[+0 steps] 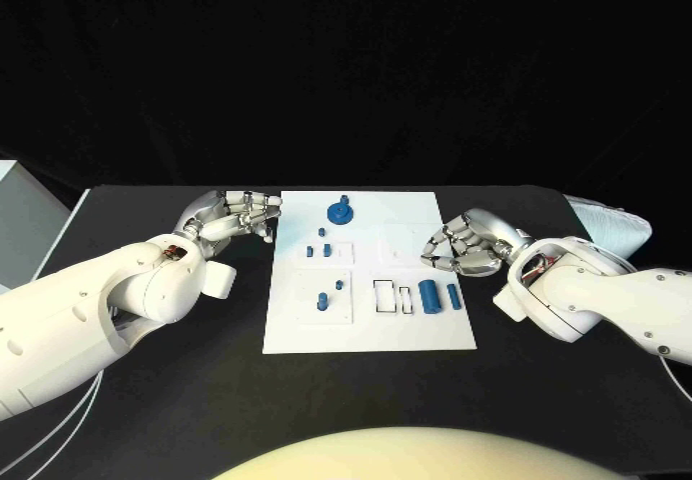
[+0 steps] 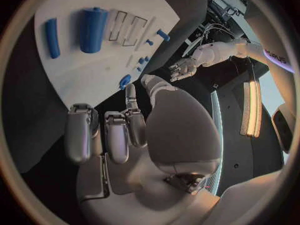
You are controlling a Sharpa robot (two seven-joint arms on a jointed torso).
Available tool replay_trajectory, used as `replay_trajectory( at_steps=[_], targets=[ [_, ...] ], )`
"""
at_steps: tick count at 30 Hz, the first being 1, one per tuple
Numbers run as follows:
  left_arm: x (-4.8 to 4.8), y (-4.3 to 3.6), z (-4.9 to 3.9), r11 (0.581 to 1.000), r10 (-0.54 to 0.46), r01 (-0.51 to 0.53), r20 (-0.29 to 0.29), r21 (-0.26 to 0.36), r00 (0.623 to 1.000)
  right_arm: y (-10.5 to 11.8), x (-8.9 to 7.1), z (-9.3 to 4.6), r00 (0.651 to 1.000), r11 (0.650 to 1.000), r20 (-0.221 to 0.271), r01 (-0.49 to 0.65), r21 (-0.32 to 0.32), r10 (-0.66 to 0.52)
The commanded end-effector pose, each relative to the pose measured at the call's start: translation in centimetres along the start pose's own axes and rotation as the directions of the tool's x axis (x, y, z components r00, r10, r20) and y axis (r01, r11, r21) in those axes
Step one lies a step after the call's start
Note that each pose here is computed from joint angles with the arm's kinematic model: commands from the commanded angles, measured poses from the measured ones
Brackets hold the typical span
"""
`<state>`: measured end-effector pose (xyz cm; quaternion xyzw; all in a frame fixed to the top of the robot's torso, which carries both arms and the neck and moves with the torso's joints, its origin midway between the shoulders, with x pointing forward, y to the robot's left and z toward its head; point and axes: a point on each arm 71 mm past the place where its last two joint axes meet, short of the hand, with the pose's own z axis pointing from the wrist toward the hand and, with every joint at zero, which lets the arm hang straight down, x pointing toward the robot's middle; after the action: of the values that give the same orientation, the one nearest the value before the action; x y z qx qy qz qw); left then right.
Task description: Assemble the parts on the task board
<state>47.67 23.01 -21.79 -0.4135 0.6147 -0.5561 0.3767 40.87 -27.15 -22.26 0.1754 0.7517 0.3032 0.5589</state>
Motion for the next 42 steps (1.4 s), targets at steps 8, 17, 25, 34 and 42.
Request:
replay_trajectory(
  at_steps=[8, 17, 25, 34, 42],
  targets=[
    [0.52, 0.08, -0.27, 0.998, -0.066, 0.067, -0.023, 0.014, 0.998, -1.1, 1.3, -1.3, 0.96, 0.949, -0.114, 0.272, 0.159, -0.256],
    [0.55, 0.09, -0.37, 0.997, -0.074, 0.074, -0.03, 0.014, 0.997, -1.3, 1.9, -1.8, 0.941, 0.917, -0.1, 0.338, 0.213, -0.324],
    [0.49, 0.12, -0.38, 0.997, -0.074, 0.075, -0.031, 0.014, 0.997, -1.1, 2.9, -1.7, 0.935, 0.908, -0.111, 0.354, 0.223, -0.337],
    [0.45, 0.15, -0.42, 0.997, -0.075, 0.076, -0.035, 0.013, 0.997, -1.0, 4.8, -0.9, 0.931, 0.907, -0.136, 0.362, 0.218, -0.339],
    [0.44, 0.12, -0.49, 0.997, -0.076, 0.076, -0.038, 0.014, 0.996, -1.0, 5.6, -0.3, 0.923, 0.899, -0.127, 0.383, 0.213, -0.363]
  ],
)
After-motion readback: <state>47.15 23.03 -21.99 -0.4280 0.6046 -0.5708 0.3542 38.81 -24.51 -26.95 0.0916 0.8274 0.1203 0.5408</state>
